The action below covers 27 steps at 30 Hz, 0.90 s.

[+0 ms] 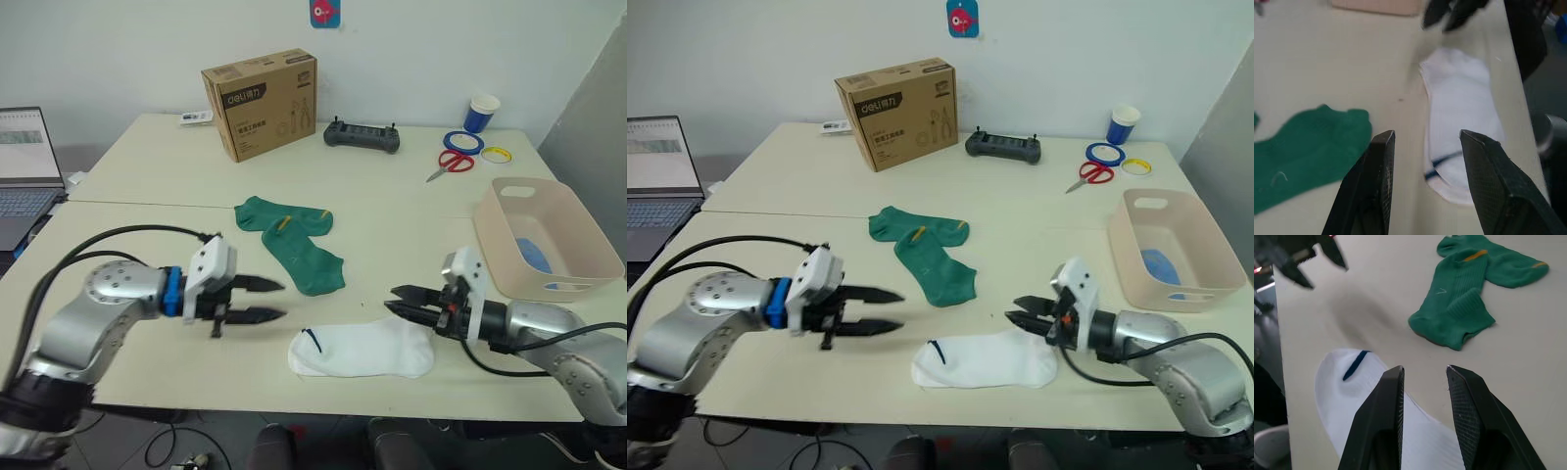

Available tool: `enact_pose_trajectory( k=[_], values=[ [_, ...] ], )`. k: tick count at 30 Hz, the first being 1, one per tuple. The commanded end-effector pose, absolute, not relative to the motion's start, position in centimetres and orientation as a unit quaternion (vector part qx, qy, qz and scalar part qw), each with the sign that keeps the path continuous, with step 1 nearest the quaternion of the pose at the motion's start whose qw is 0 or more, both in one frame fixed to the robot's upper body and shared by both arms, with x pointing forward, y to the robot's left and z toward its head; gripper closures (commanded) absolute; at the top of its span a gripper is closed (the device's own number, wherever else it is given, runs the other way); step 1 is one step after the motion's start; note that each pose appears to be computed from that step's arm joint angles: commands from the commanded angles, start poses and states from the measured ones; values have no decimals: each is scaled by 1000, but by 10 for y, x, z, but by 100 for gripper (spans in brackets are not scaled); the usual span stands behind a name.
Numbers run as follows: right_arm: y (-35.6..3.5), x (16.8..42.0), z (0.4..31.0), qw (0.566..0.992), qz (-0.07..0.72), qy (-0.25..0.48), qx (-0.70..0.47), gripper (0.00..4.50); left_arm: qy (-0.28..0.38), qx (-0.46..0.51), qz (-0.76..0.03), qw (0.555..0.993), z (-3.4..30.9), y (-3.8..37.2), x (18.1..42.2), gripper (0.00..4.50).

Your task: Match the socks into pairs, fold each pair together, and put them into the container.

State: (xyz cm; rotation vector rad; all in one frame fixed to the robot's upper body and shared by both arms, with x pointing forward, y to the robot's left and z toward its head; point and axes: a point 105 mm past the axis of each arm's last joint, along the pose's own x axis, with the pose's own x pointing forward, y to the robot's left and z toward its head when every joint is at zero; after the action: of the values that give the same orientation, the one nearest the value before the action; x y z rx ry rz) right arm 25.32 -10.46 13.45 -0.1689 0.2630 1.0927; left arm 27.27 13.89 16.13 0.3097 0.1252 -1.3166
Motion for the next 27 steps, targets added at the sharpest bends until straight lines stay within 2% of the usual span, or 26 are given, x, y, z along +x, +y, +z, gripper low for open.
enact_pose_trajectory(
  k=[1, 3, 5, 7, 10, 15, 18, 23, 27],
  values=[
    [-100, 249, 134, 819, 552, 91, -126, 361, 38, 134, -623, 769, 161, 110, 263, 319],
    [-99, 248, 130, 807, 567, 84, -143, 432, 36, 129, -628, 767, 157, 100, 259, 388],
    [-98, 246, 122, 788, 588, 81, -167, 450, 49, 157, -651, 741, 136, 84, 245, 440],
    [-99, 244, 115, 776, 600, 82, -177, 450, 61, 180, -666, 721, 121, 77, 233, 440],
    [-106, 246, 109, 780, 596, 85, -171, 450, 75, 215, -659, 717, 105, 86, 231, 440],
    [-102, 243, 104, 779, 607, 78, -140, 450, 76, 201, -640, 738, 89, 90, 235, 440],
    [-96, 239, 85, 767, 617, 92, -151, 450, 94, 206, -639, 735, 66, 89, 233, 440],
    [-122, 254, 55, 802, 563, 122, -156, 450, 141, 234, -609, 745, 37, 115, 237, 440],
    [-141, 260, 48, 826, 527, 131, -153, 450, 147, 232, -595, 755, 37, 126, 238, 440]
  ],
)
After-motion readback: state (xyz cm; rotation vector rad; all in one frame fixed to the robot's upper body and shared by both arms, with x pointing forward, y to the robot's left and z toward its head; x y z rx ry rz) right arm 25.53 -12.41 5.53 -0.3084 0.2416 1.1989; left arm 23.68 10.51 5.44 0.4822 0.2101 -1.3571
